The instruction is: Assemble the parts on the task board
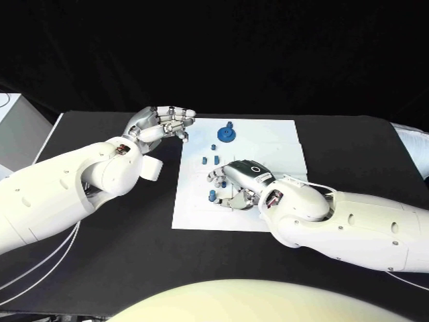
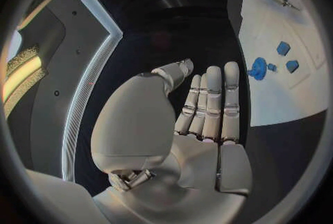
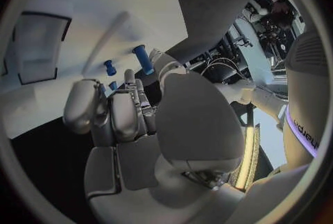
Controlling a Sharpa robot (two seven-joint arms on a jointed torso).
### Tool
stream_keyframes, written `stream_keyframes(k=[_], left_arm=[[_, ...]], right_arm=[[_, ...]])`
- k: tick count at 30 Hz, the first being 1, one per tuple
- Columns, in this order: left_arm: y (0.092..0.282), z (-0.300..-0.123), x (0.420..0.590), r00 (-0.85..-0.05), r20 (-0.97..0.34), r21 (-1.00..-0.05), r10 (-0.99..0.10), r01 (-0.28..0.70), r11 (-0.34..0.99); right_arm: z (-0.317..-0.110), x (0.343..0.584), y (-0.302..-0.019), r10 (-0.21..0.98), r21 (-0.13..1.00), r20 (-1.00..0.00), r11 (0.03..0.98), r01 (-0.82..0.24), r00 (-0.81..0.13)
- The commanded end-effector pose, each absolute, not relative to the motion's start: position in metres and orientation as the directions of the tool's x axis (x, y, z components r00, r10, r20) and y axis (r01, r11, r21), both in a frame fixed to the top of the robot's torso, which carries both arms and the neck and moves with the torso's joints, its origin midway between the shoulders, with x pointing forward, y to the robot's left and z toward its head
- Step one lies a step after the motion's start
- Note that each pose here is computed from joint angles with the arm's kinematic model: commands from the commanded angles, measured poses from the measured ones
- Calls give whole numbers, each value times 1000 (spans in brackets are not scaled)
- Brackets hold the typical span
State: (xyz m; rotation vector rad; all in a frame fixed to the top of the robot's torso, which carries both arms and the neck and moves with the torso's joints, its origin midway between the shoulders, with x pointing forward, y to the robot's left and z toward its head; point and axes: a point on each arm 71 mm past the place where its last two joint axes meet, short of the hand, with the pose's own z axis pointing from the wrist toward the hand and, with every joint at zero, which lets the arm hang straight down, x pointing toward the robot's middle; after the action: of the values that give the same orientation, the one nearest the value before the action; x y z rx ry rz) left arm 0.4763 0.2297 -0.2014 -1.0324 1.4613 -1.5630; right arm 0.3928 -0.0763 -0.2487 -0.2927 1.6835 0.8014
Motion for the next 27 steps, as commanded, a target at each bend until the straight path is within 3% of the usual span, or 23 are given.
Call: stream_keyframes(k=[1,6,16,21,27], left_arm=[[227,-202,475,-411,79,-996,-908,-7,-84],[228,-202,475,-412,80,-996,-908,-8,-84],[230,-206,473,-406,80,-997,-910,-15,-81],[231,-210,471,-406,82,-997,-910,-24,-80],[232,-214,468,-405,86,-996,-910,-33,-80]], right_arm=[[-243,392,-84,277,378,-925,726,-575,-258],[-233,396,-109,391,494,-869,698,-518,-302],[-222,410,-184,561,707,-693,651,-275,-452],[-221,412,-225,596,702,-686,693,-164,-418],[-220,409,-258,508,580,-788,802,-142,-348]])
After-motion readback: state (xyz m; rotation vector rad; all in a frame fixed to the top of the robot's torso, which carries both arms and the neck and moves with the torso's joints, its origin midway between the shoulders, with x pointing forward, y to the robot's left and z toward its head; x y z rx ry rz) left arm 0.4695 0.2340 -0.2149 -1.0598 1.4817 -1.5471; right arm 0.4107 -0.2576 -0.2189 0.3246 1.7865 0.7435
